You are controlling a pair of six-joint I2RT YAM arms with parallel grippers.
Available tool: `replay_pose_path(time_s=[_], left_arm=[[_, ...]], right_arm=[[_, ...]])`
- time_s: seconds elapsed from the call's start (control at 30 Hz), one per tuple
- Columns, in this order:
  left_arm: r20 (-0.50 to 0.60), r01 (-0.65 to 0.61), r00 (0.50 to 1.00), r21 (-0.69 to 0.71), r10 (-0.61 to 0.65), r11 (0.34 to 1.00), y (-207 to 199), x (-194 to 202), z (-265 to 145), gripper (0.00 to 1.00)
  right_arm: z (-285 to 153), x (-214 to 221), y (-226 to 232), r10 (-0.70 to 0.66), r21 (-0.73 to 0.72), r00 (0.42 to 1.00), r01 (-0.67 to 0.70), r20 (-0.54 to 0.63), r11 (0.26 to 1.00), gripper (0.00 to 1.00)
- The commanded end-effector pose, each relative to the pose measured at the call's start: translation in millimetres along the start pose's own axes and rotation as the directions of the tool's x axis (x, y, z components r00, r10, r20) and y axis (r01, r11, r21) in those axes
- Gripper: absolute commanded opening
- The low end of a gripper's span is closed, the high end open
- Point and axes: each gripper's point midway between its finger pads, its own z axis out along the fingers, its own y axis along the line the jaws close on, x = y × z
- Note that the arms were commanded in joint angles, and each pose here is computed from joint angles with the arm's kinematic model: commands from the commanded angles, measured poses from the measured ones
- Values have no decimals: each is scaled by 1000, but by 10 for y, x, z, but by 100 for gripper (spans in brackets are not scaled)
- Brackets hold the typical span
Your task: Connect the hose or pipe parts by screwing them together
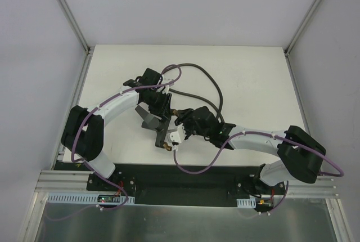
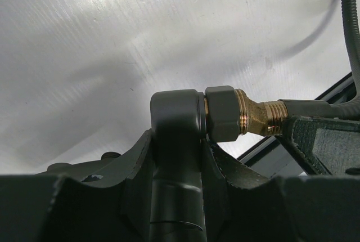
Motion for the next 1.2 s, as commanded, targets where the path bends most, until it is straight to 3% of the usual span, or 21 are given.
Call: replay_pose_path(time_s=[0.0, 0.13, 0.23, 0.27, 0.37, 0.5, 0.6, 0.77, 0.87, 1.07, 1.17], left_arm=[[33, 5, 999, 81, -8, 997, -228, -164, -166, 0], [29, 5, 1000, 85, -7, 996, -239, -146, -170, 0], [28, 6, 1000, 88, -9, 996, -245, -141, -172, 0], [27, 10, 1000, 93, -13, 996, -250, -142, -171, 0], [33, 8, 999, 112, -12, 994, -299, -162, -193, 0], [60, 1, 998, 133, -9, 991, -348, -207, -214, 0], [93, -2, 996, 170, -14, 986, -409, -243, -228, 0], [158, -39, 987, 212, 5, 976, -509, -312, -279, 0], [202, -63, 979, 233, 15, 971, -559, -375, -312, 0], [272, -108, 961, 238, 41, 965, -633, -463, -387, 0], [315, -159, 945, 218, 85, 963, -694, -499, -409, 0]], right_arm=[[-48, 14, -243, 12, 76, 1000, -12, -10, 997, 43], [-54, 38, -246, 15, 77, 1000, -14, -13, 997, 38], [-44, 34, -250, 13, 79, 1000, -12, -13, 997, 29], [-37, 31, -253, 15, 78, 1000, -14, -10, 997, 20], [-25, -49, -283, 74, 81, 997, -76, 35, 994, 5], [4, -124, -244, 203, 54, 976, -208, 81, 977, 1], [3, -186, -285, 347, 53, 927, -357, 140, 932, 1], [3, -201, -408, 614, 8, 760, -629, 212, 777, 1], [9, -216, -418, 687, -30, 683, -704, 247, 710, 1], [24, -337, -388, 745, -123, 597, -750, 298, 650, 1], [59, -331, -417, 806, -149, 509, -810, 303, 567, 1]])
